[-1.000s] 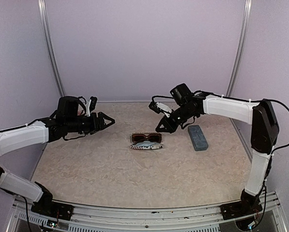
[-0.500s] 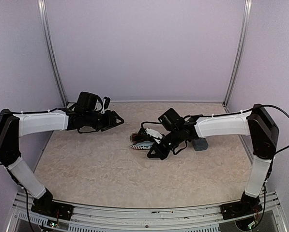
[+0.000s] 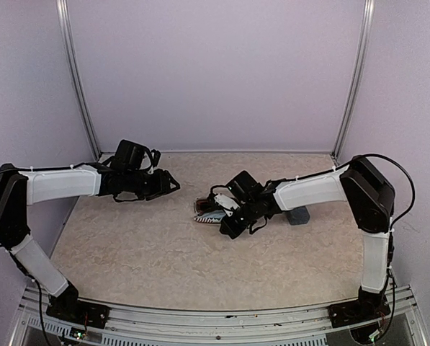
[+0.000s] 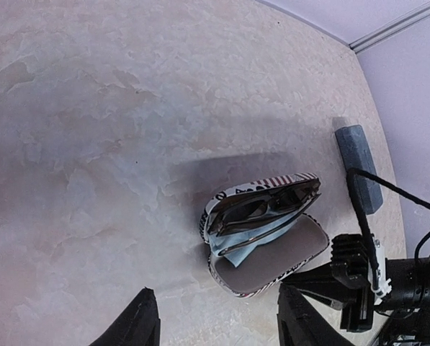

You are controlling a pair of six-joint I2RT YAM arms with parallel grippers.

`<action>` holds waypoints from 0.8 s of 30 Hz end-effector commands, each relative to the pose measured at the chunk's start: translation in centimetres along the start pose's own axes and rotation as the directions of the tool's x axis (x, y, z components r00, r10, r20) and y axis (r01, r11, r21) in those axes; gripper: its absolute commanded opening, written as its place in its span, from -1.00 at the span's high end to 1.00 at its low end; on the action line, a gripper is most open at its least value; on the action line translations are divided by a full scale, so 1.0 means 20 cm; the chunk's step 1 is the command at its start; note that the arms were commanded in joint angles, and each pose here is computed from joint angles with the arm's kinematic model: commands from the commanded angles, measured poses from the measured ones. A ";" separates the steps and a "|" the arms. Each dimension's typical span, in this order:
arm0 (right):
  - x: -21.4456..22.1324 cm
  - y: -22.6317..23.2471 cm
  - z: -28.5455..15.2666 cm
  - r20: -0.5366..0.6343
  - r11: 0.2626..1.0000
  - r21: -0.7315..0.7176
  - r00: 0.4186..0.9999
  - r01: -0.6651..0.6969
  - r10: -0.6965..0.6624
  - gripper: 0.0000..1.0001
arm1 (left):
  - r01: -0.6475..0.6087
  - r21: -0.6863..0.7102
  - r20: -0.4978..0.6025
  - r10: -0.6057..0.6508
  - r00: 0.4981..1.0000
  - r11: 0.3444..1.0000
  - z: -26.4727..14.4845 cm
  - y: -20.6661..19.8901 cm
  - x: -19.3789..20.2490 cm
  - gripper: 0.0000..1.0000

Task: Organize the sunglasses
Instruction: Adjust the case with sunglasses at the center of the board.

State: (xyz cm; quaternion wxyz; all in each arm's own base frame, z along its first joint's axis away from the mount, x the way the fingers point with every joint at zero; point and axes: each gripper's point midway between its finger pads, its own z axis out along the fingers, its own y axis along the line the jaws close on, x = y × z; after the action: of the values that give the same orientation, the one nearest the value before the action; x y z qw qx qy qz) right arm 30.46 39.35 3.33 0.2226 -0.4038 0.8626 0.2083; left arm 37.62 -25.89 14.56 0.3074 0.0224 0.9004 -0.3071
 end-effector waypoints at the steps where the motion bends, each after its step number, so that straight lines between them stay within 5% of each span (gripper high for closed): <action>1: -0.06 -0.13 0.01 0.031 0.994 0.094 0.998 -0.055 0.052 1.00 | -0.007 -0.015 0.018 0.007 1.000 1.000 -0.06 0.00 -0.01 -0.09; 24: -0.12 -0.53 -0.07 0.081 0.967 0.174 0.981 -0.189 0.177 1.00 | -0.022 -0.057 -0.026 0.021 0.999 0.998 0.01 0.03 0.08 -0.08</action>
State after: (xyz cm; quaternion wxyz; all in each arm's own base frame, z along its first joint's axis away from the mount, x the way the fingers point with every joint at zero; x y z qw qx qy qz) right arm 38.93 34.05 4.23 0.2680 -0.3014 0.9010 0.1599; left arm 36.86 -25.52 14.52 0.3094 0.0213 0.9037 -0.2951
